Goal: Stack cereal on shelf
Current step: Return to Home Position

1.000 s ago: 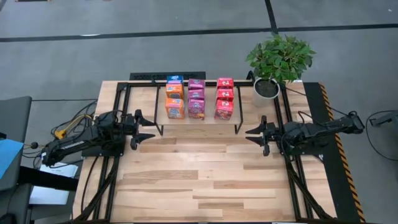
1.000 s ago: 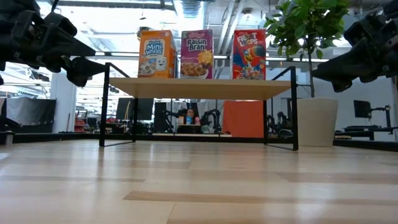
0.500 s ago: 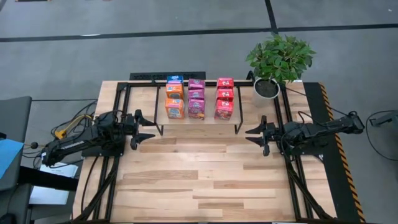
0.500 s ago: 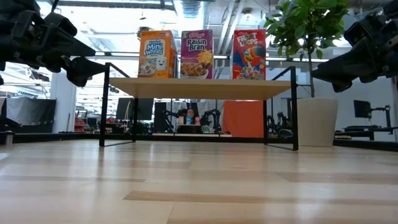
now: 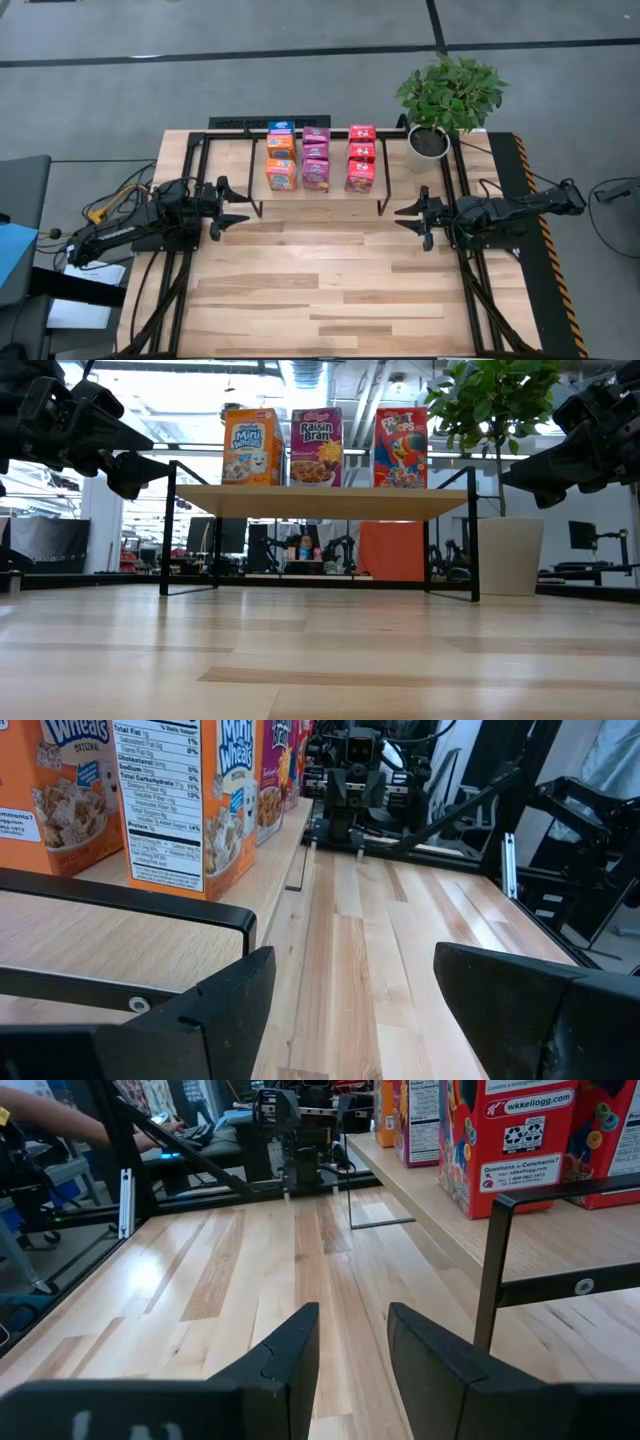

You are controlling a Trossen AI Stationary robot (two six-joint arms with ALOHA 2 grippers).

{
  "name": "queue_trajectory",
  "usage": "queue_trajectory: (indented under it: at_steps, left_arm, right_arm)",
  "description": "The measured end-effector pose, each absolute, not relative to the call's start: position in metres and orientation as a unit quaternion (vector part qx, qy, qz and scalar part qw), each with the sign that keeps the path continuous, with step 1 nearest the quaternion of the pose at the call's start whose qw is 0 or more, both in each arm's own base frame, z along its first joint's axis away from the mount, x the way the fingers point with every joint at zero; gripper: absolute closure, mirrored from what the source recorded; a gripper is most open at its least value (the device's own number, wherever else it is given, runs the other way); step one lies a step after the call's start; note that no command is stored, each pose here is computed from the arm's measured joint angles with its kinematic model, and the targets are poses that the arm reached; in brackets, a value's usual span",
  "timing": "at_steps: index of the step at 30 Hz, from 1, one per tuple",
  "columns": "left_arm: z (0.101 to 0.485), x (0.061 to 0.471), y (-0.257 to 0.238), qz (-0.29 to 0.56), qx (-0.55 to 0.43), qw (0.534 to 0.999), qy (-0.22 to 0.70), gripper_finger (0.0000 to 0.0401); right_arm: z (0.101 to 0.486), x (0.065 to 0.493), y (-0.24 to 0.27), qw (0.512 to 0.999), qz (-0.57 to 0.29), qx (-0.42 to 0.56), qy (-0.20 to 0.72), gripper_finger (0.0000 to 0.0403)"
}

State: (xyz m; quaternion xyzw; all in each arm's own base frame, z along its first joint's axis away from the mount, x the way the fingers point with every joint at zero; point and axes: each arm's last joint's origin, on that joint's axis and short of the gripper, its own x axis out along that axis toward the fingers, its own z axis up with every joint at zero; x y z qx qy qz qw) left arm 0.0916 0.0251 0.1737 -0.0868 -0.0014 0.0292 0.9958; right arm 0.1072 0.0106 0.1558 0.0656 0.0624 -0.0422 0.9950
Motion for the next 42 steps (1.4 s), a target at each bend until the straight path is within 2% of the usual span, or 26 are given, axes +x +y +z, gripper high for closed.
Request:
queue_trajectory:
  at_steps: [9,30,42]
  left_arm:
    - [0.1737,0.0916,0.0251,0.029,-0.087,0.996,-0.001,0.0133]
    - [0.1737,0.0916,0.0251,0.029,-0.087,0.996,-0.001,0.0133]
    - [0.1736,0.0916,0.0251,0.029,-0.087,0.996,-0.001,0.0133]
  right_arm:
    - [0.1555,0.1072,0.0106,0.995,-0.042,0.065,0.063,0.0262]
    - [0.1555,0.1072,0.0106,0.995,-0.043,0.065,0.063,0.0243]
    - [0.1554,0.1072,0.0106,0.995,-0.043,0.065,0.063,0.0255]
